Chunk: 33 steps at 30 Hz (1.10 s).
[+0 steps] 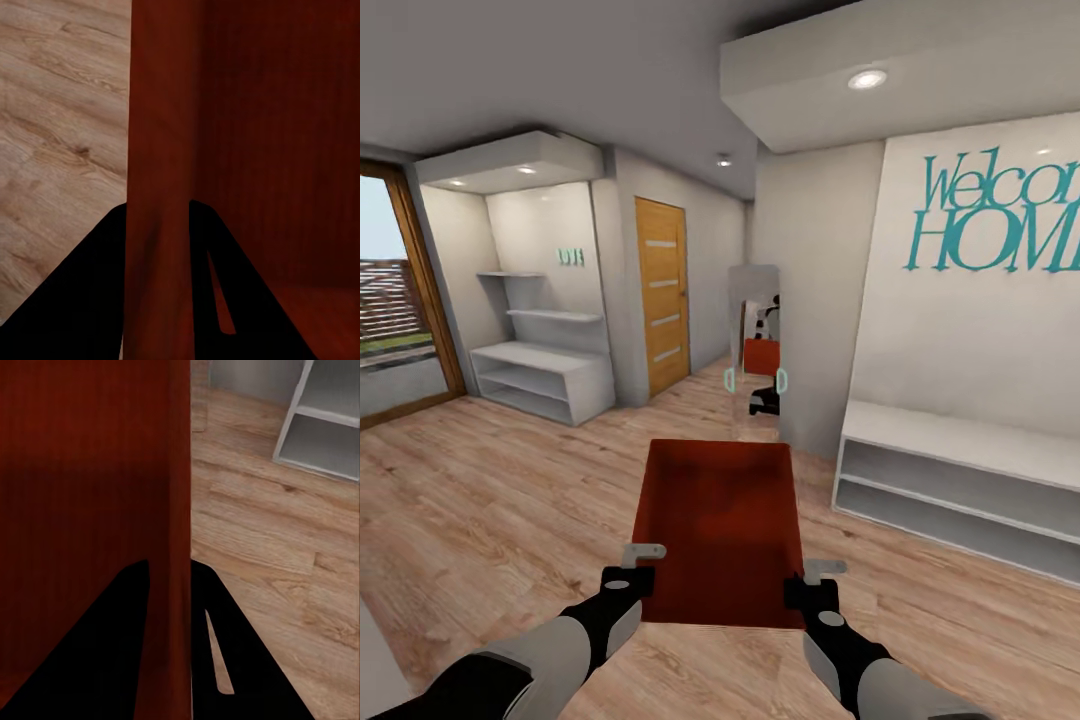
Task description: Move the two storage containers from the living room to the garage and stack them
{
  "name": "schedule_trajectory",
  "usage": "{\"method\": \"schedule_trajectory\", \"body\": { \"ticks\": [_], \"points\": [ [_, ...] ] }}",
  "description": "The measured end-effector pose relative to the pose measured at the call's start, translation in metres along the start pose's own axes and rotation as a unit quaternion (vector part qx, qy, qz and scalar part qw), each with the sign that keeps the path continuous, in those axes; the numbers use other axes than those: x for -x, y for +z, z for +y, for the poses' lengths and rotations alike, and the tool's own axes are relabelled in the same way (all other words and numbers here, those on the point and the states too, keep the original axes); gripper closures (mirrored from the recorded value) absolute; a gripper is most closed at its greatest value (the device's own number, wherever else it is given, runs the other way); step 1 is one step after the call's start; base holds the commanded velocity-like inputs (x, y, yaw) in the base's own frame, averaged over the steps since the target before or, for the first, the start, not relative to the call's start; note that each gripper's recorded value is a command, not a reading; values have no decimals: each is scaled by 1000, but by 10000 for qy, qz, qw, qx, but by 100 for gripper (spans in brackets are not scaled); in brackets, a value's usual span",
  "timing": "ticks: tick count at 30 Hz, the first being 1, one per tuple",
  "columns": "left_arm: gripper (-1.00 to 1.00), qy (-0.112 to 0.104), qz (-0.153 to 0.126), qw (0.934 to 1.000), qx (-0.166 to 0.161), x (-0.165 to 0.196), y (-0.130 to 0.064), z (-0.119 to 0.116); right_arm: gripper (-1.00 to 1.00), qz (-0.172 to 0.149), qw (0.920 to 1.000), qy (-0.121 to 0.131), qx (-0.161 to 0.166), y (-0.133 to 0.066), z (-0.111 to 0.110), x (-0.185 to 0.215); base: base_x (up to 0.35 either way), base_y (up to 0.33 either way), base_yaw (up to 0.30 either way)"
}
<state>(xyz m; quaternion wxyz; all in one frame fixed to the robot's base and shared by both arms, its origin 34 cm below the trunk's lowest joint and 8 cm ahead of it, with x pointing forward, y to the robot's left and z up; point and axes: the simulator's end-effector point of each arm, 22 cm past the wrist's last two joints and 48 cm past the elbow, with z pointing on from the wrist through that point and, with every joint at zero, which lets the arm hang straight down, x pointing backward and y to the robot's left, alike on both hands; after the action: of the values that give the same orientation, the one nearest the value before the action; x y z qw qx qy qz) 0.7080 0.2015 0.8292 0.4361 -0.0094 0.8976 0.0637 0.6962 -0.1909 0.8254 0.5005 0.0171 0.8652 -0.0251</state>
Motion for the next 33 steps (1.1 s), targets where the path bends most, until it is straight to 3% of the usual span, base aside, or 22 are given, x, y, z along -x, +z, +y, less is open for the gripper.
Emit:
{"method": "schedule_trajectory", "body": {
  "ticks": [20, 33],
  "points": [
    [100, 2, -1, 10000, 0, 0, 0, 0, 100, -1, 10000, 2, 0, 0, 0, 0, 325, 0, 267],
    [100, 3, 0, 10000, -2, 0, 0, 0, 100, 1, 10000, 3, -2, 0, 0, 0, 325, 0, 26]
  ]
}}
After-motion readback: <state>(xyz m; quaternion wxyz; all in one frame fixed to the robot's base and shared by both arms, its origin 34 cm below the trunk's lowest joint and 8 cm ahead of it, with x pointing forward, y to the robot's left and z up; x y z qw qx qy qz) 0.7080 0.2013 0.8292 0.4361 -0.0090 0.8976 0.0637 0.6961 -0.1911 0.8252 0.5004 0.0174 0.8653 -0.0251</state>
